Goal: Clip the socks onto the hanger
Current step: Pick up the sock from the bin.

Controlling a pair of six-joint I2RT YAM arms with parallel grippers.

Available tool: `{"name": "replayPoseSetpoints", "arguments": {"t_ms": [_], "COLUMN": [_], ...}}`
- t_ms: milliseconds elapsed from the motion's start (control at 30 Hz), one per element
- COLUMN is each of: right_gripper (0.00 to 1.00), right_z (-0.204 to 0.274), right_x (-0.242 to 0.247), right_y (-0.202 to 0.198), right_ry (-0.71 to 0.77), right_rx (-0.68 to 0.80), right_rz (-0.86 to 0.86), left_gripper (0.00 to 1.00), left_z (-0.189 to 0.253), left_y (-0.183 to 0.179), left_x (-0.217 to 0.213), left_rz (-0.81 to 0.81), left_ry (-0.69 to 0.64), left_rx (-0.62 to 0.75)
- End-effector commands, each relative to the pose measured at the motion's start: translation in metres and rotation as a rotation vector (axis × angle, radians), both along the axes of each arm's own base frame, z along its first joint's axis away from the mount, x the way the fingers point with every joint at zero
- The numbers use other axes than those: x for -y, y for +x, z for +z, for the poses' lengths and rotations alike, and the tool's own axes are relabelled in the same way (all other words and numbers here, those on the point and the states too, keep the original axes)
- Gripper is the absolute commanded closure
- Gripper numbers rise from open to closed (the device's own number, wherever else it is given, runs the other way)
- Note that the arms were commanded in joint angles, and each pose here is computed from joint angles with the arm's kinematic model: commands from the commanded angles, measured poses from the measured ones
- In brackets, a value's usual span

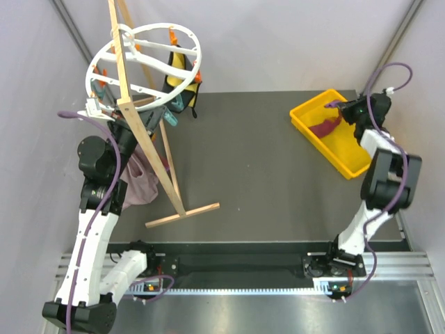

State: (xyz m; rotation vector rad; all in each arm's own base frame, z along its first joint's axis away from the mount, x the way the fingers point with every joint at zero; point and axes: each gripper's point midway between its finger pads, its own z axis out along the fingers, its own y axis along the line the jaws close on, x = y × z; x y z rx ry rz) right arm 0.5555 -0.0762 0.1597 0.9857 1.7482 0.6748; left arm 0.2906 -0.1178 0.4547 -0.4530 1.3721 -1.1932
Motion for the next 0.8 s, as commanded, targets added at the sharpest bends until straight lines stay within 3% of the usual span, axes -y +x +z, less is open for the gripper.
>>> {"name": "replayPoseSetpoints", "arguments": {"t_ms": [0, 200, 400, 533, 767], "right_gripper": [1.0, 1.0, 1.0, 1.0, 1.0], "right_z": [0.103, 0.174, 0.226, 0.251, 0.266], "right_x": [-0.014, -0.079, -0.177, -0.265, -0.354], "right_y": [-0.026, -0.098, -0.167, -0.221, -0.27], "right_ry": [-0.084, -0.025, 0.066, 0.115, 0.214], "right_rx": [0.276, 0.48, 0.678, 0.786, 0.846], "right_rz": [0.081, 0.254, 0.508, 0.73, 0.865], "left_gripper": [1.0, 1.0, 1.0, 1.0, 1.0], "left_z": [-0.004, -0.004, -0.004, -0.003, -0.003], "left_y": [-0.006, -0.003, -0.001, -0.001, -0.001], "left_x": [0.004, 0.001, 0.001, 0.0, -0.001], "left_rz": [-0.024, -0.005, -0.004, 0.002, 0.009], "left_ry": [0.012, 0.0, -0.013, -0.014, -0.02], "left_rx": [0.0, -0.005, -0.012, -0.007, -0.008]}}
